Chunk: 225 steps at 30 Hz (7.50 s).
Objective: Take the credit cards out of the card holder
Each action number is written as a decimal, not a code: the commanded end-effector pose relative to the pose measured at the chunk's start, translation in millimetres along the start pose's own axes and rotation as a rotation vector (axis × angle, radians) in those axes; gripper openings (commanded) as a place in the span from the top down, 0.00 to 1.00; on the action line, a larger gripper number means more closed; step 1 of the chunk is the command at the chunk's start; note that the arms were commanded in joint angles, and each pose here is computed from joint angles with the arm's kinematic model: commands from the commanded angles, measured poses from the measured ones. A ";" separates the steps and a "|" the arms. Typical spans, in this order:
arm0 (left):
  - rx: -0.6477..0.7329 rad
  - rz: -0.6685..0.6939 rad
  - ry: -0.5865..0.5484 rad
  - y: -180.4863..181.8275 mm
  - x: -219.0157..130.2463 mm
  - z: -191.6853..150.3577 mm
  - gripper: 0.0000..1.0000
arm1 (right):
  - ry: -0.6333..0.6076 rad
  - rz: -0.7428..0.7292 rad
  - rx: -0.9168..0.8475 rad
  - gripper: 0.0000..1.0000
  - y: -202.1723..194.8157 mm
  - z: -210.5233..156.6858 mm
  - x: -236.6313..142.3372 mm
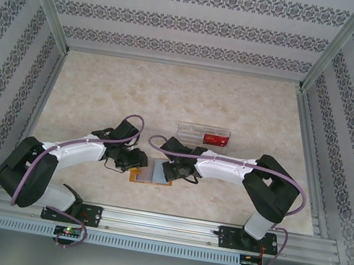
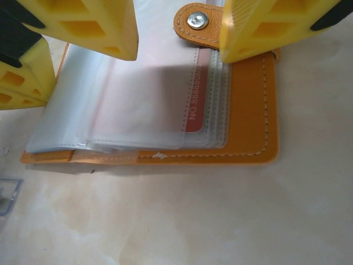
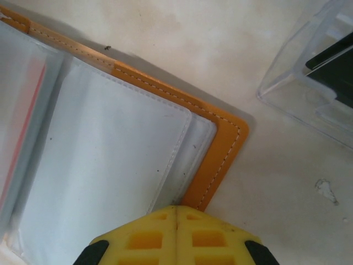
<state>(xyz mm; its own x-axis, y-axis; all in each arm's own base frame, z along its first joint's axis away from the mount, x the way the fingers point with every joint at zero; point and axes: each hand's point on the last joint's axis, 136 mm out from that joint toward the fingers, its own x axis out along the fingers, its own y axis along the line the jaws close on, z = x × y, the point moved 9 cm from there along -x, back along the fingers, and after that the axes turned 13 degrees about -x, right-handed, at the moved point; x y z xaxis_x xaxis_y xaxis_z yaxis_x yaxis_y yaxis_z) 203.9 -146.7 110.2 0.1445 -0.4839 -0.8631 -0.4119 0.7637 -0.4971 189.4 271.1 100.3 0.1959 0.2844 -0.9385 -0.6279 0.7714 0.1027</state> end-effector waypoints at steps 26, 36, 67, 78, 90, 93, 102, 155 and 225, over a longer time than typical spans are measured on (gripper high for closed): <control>-0.010 0.027 -0.156 1.4 -24.9 6.2 0.49 | -0.026 -0.025 -0.004 0.98 1.8 2.1 -19.0; -0.028 0.052 -0.098 5.1 -9.7 7.3 0.49 | 0.025 -0.022 0.011 0.97 -0.7 -10.6 -1.4; -0.011 0.011 -0.065 1.1 -2.5 8.1 0.50 | 0.052 -0.002 0.019 0.97 2.1 -11.0 9.0; -0.004 -0.078 -0.015 -7.2 4.5 7.1 0.47 | 0.056 0.004 0.018 0.96 3.3 -10.4 10.7; 0.010 -0.127 0.007 -16.3 1.8 7.5 0.27 | 0.057 0.003 0.019 0.96 3.6 -10.4 10.8; 0.021 -0.141 0.003 -19.9 -2.5 7.3 0.16 | 0.057 0.003 0.018 0.96 4.0 -9.8 10.7; 0.052 -0.193 0.005 -26.6 -13.2 3.9 0.00 | 0.057 0.001 0.021 0.96 3.8 -9.6 11.2; 0.036 -0.047 -0.044 -14.4 -7.6 11.1 0.07 | 0.068 -0.009 0.025 0.96 2.3 -11.4 14.2; 0.071 0.045 -0.101 10.1 -14.1 8.8 0.75 | -0.117 0.373 0.197 0.86 27.9 50.5 -21.2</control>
<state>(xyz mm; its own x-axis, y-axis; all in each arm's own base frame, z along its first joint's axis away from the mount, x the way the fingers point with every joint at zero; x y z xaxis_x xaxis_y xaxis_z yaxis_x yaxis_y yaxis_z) 207.5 -134.7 123.5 0.2199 -0.4344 -0.8735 -0.3497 0.8008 -0.4863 200.7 303.8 141.3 0.1257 0.5458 -0.8284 -0.5667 0.7249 0.3916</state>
